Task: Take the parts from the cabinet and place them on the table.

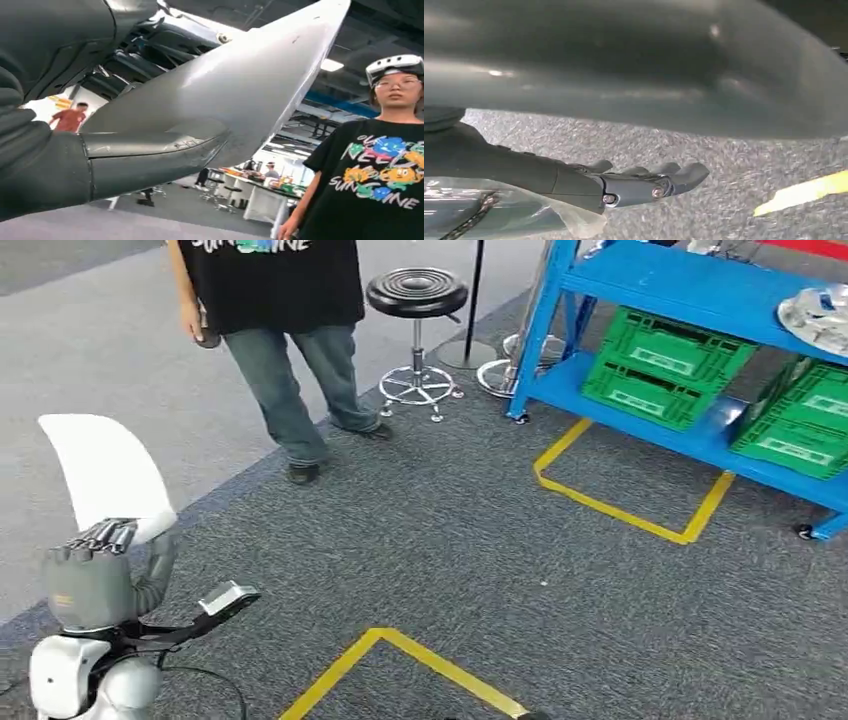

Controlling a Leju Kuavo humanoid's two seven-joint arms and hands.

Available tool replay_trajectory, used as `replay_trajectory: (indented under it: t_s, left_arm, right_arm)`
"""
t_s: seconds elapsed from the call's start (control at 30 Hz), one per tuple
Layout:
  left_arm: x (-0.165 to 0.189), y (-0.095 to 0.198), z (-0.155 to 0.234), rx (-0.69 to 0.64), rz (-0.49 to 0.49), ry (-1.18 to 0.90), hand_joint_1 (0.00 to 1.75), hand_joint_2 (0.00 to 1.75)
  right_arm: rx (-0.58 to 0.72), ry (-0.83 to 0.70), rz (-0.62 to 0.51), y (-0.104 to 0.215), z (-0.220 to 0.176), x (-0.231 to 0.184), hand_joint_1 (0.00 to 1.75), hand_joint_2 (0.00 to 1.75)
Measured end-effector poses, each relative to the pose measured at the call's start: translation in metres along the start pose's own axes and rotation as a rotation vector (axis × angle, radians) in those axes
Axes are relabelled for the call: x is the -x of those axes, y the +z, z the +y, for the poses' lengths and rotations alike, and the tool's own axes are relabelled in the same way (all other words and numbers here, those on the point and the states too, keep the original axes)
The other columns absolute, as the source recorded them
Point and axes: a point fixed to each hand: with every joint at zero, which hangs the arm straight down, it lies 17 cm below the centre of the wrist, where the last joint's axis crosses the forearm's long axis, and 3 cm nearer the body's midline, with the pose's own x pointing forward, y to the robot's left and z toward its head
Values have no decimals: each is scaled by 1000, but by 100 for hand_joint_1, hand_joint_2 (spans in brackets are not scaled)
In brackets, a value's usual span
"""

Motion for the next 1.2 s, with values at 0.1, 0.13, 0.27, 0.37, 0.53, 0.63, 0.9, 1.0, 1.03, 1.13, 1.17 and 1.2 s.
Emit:
replay_trajectory:
  t_s: [0.1,0.13,0.27,0.37,0.53,0.63,0.9,1.0,1.03,1.13,1.17,1.2]
  left_arm:
    - [-1,-1,-1,-2,3,4,175,175]
    - [-1,-3,0,-5,3,4,175,175]
    - [0,-2,0,-7,10,13,175,175]
    - [0,-4,0,-9,6,12,175,175]
    - [-1,-3,-5,5,-2,9,175,175]
    - [-6,-12,-2,-15,-16,15,175,175]
    - [-16,-17,-3,-23,-25,35,175,175]
    - [-18,-13,-8,-8,-25,38,175,175]
    - [-18,-13,-8,-7,-23,39,175,175]
    - [-22,-14,-9,-9,-26,47,175,175]
    - [-24,-15,-9,-10,-27,51,175,175]
    - [-24,-15,-9,-9,-28,51,175,175]
  right_arm:
    - [5,2,0,-1,-4,0,0,0]
    - [7,2,-1,-1,-5,0,0,0]
    - [29,-6,3,-1,-8,0,0,0]
    - [29,-3,0,-1,-5,-3,0,0]
    - [-27,-11,7,1,7,-2,0,0]
    - [-29,-15,6,0,5,-4,0,0]
    - [-13,-24,-4,-3,-9,-6,0,0]
    - [-11,-24,5,-3,-10,0,0,0]
    - [-10,-23,5,-3,-11,0,0,0]
    - [-6,-23,5,-4,-13,0,0,0]
    - [-7,-22,4,-4,-13,0,0,0]
    - [-6,-23,4,-4,-14,0,0,0]
